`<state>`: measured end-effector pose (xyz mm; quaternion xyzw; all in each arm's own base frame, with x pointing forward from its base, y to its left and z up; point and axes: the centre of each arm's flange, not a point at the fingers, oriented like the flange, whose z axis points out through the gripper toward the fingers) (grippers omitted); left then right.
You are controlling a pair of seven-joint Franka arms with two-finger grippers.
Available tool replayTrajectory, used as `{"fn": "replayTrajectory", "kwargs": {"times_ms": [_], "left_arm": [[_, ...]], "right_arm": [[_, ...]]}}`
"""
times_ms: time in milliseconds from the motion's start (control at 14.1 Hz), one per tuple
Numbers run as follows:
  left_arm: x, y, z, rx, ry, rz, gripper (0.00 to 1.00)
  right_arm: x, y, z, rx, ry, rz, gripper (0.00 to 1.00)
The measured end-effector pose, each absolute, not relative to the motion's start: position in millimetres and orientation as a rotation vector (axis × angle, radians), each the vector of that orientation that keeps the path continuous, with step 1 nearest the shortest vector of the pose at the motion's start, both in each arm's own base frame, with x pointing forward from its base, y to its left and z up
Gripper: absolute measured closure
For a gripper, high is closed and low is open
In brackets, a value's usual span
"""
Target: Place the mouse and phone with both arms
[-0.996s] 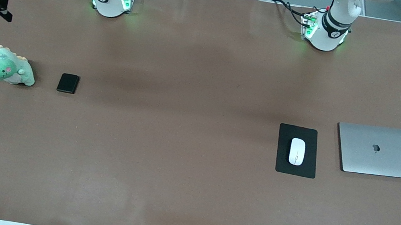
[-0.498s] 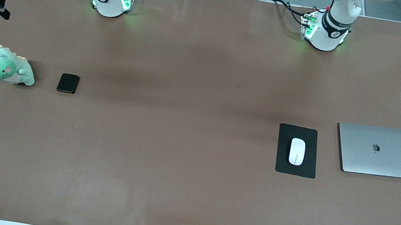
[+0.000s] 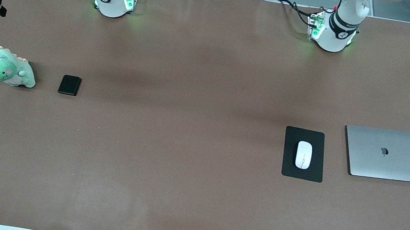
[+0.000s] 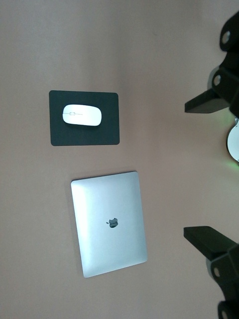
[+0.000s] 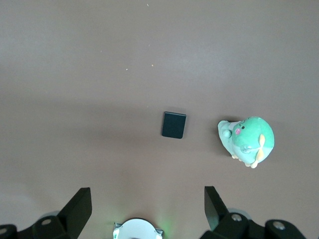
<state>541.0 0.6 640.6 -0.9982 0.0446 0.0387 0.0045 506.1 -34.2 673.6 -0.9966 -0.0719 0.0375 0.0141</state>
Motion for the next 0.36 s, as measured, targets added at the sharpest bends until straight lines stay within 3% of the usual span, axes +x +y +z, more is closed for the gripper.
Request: {"fn": "replayTrajectory", "kwargs": {"times_ms": [356], "left_arm": [[541.0,0.6,640.3,-3.127,0.140,0.122,0.00]], "right_arm": [[505.7,-34.5,673.3,-3.104,-0.223,0.123,0.00]]}}
